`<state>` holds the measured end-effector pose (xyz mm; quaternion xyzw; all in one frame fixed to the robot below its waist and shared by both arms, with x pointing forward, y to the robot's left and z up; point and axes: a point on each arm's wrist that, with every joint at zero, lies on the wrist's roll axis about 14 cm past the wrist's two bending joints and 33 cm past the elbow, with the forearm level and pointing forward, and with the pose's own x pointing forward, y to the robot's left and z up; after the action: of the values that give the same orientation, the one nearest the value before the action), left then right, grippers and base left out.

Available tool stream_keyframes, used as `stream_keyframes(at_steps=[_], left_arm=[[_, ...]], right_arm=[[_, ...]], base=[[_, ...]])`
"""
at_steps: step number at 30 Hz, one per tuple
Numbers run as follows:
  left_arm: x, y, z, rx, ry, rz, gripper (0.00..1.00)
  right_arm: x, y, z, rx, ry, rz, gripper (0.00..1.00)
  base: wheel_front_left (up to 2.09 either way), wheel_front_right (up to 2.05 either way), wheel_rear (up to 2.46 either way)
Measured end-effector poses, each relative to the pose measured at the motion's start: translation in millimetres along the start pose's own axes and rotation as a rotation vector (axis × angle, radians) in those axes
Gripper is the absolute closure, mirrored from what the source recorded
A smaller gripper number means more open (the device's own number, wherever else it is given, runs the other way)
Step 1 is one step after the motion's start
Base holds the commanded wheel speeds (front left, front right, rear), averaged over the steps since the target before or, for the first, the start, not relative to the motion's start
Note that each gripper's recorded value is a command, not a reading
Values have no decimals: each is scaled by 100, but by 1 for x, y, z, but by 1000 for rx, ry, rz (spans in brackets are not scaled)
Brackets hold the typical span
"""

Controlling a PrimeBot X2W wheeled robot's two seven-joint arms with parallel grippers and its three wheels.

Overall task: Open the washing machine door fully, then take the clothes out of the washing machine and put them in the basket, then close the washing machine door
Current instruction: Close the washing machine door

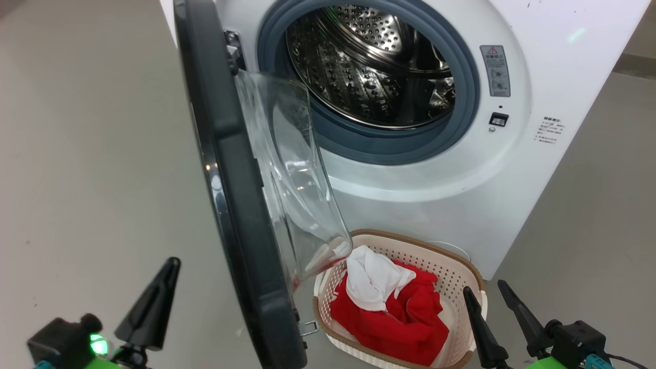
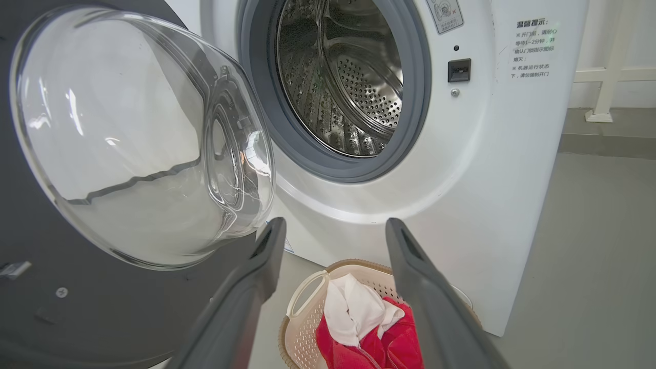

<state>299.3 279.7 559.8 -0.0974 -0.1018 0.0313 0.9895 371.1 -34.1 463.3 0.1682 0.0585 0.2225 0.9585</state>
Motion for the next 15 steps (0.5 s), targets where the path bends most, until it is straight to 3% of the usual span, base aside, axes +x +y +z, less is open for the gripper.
stream_keyframes(at_steps=[15], left_arm=[[22, -64, -1, -17, 6, -219, 100]], right_arm=[[-1, -14, -3, 15, 4, -42, 0]], base=[[0, 0, 0]])
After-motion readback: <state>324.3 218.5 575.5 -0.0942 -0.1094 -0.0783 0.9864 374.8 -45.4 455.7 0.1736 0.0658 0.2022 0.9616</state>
